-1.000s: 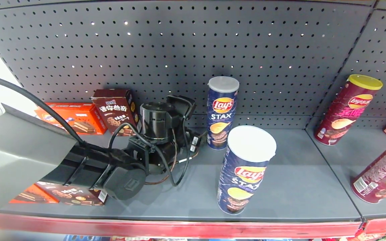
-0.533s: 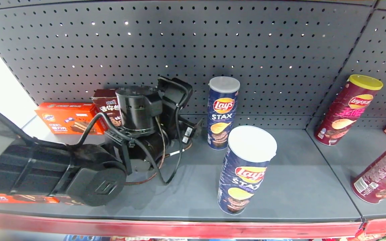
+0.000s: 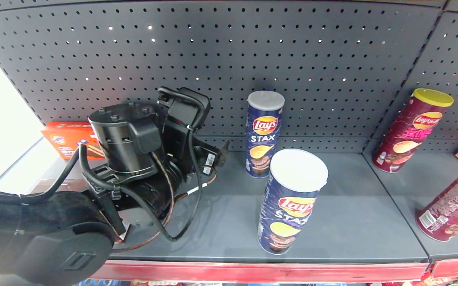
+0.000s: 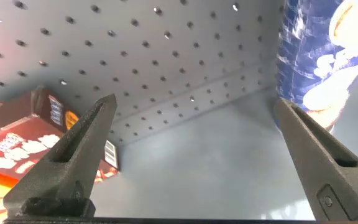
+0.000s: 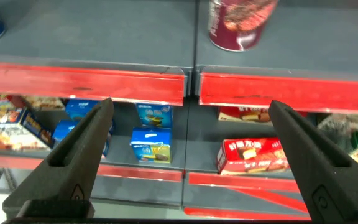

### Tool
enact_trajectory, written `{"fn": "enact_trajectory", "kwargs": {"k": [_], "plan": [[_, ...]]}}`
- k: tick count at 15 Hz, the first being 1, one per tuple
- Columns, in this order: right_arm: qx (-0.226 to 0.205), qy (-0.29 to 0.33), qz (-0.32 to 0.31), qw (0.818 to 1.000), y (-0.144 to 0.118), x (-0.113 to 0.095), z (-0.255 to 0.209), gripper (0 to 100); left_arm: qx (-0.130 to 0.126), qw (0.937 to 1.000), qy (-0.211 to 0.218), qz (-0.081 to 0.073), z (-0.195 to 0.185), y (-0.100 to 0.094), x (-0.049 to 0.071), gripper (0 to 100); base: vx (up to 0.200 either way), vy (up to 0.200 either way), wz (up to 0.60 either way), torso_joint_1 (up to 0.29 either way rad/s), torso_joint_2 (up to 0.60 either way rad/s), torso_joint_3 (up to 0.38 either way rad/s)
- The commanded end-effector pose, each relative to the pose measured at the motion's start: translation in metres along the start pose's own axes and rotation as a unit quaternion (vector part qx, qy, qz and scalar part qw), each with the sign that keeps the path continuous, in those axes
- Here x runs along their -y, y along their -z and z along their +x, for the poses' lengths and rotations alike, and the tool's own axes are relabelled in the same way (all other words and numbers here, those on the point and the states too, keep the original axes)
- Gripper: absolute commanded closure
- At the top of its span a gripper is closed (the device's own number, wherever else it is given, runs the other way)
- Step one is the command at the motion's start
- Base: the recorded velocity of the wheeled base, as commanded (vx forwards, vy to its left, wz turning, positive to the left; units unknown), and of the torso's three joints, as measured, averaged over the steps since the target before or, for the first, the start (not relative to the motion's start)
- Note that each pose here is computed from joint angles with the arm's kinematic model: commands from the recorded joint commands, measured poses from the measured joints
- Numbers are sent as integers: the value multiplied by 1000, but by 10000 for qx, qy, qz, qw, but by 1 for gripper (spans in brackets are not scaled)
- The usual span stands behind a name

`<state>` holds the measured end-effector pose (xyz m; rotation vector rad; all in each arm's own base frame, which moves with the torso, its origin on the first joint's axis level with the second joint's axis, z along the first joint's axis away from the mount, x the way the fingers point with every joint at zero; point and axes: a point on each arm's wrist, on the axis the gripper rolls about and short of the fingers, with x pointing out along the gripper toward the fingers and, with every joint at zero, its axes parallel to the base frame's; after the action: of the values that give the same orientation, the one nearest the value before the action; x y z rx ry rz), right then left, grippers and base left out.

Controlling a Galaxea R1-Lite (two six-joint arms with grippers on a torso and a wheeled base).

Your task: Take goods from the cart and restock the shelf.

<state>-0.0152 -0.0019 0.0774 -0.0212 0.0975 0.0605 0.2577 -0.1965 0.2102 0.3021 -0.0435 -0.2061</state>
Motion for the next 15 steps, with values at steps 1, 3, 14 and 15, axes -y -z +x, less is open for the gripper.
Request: {"fn": "enact_trajectory", "kwargs": {"k": [1, 3, 14, 15], "plan": [[43, -152, -176, 9997, 0, -1, 0, 0, 102, 9999, -118, -68, -3, -4, -9, 0, 0, 0, 0, 0, 0, 0], [71, -274, -199, 9994, -1, -1, 0, 0, 126, 9997, -182, -87, -1, -5, -13, 0, 0, 0, 0, 0, 0, 0], [-1111, -3060, -1019, 9400, -127, -42, 86, 0, -26, 9997, -262, 6, 2, -5, -41, 0, 0, 0, 0, 0, 0, 0], [-1202, -3133, -1047, 9362, -126, -46, 92, 0, -102, 9998, -174, 46, 4, -5, -45, 0, 0, 0, 0, 0, 0, 0]]}}
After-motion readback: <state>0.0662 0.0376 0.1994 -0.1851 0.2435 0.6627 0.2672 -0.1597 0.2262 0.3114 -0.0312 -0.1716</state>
